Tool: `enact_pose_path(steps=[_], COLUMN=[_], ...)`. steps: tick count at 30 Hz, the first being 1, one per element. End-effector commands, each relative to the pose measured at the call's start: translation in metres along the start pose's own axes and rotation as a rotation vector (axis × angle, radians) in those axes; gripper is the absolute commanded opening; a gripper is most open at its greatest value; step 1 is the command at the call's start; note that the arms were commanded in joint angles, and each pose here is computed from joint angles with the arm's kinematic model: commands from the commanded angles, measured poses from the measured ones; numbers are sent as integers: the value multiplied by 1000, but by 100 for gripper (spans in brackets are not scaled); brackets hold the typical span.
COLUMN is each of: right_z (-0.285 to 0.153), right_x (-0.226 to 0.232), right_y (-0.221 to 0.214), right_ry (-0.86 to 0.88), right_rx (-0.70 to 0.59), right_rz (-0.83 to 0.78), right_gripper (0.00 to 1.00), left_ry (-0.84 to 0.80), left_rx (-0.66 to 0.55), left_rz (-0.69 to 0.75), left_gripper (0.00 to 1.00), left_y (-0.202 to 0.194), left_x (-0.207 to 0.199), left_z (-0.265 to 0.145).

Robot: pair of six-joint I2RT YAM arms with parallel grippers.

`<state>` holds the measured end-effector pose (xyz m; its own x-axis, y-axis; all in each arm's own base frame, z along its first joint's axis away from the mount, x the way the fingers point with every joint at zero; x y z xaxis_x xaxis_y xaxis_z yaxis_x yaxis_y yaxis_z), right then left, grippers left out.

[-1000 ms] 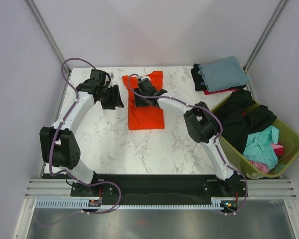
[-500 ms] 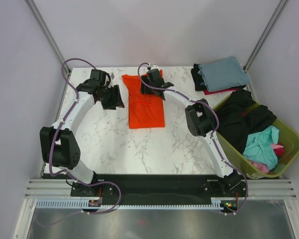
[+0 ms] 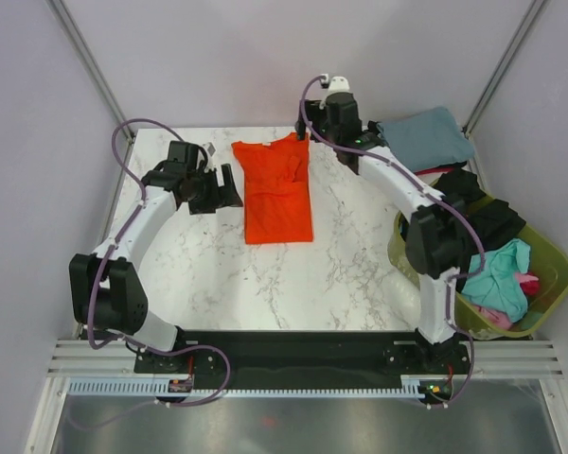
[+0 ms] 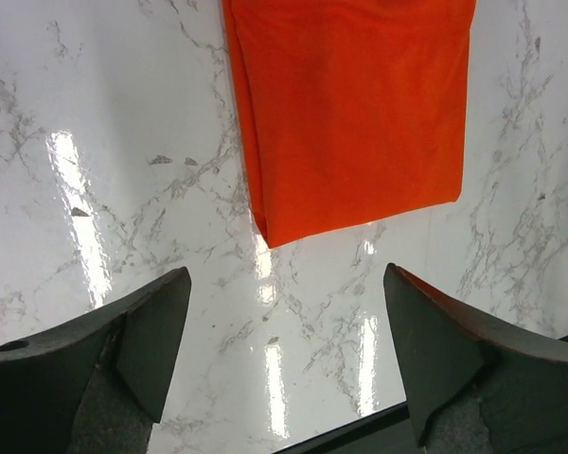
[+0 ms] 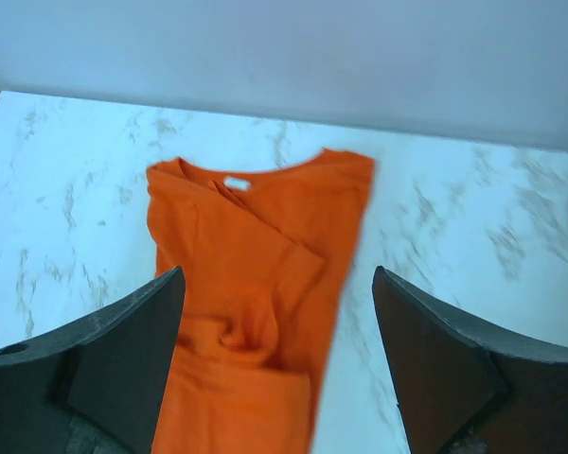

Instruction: Fold and stack the t-shirts

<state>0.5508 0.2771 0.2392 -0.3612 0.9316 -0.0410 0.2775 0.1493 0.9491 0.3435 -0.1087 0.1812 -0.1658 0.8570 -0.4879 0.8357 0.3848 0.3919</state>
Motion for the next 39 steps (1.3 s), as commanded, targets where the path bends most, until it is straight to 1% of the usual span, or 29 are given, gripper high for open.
enact_pose_path(steps=[1, 2, 3, 4, 5, 6, 7, 8, 9, 10, 11, 12, 14, 18, 22, 29, 32, 33, 36, 37, 39], right_z=[-51, -72, -81, -90, -107, -118, -127, -139, -147, -156, -162, -168, -175, -176, -168, -158, -155, -155, -153, -152, -152], right_x=[-9, -9, -1, 2, 9, 18, 24, 29, 36, 44, 46, 48, 49, 53, 61, 65, 65, 65, 66, 67, 68], right_y=[-11, -4, -40, -51, -47, -82, -92, -95, -122, -130, -133, -153, -173, -198, -224, -244, -251, -252, -258, -260, -263], right_ry=[3, 18, 65, 88, 133, 190, 226, 264, 297, 359, 377, 382, 381, 399, 434, 439, 431, 431, 431, 433, 439], right_rx=[33, 17, 98, 125, 116, 196, 216, 217, 264, 280, 275, 315, 341, 382, 433, 462, 476, 478, 489, 490, 498], right_rz=[31, 67, 85, 103, 139, 163, 188, 216, 253, 277, 285, 308, 324, 350, 388, 411, 417, 421, 430, 432, 434], right_gripper=[88, 88, 88, 89, 89, 88, 88, 88, 87, 86, 85, 85, 84, 83, 81, 78, 76, 75, 69, 65, 60], left_ry=[-72, -69, -86, -94, -85, -109, -96, -106, -143, -149, -142, -142, -129, -104, -80, -57, -69, -65, -64, -59, -59], left_rx=[-33, -17, -31, -24, -5, -24, -5, -9, -41, -43, -37, -45, -38, -37, -48, -30, -13, 0, -18, -20, -16], left_rz=[-54, -73, -79, -99, -115, -130, -146, -149, -144, -145, -150, -155, -165, -181, -196, -224, -227, -229, -218, -213, -216], left_gripper=[90, 88, 87, 86, 84, 83, 82, 81, 81, 80, 80, 80, 79, 79, 75, 70, 65, 64, 61, 59, 56], left_y=[-5, -17, -20, -26, -41, -42, -56, -60, -56, -59, -66, -67, -72, -78, -79, -85, -88, -92, -90, -90, -91], left_x=[-12, -6, -6, -6, 2, 0, 9, 10, 5, 6, 11, 11, 14, 18, 26, 35, 34, 36, 35, 35, 35], left_z=[-8, -3, -1, 3, 7, 10, 18, 20, 21, 24, 30, 35, 43, 59, 73, 95, 101, 104, 109, 109, 110])
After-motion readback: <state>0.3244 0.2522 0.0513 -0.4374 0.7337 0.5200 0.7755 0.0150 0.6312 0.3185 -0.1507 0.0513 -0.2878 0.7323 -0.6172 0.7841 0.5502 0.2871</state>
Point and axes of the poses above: each gripper's point midway between its finger pads, its own z axis out along the fingers, its own x axis along the line the jaws close on, y = z × x, the point moved 3 cm from there along -z, back along the fingers, and after that the axes turned 15 degrees about -z, right-handed, at the moved point
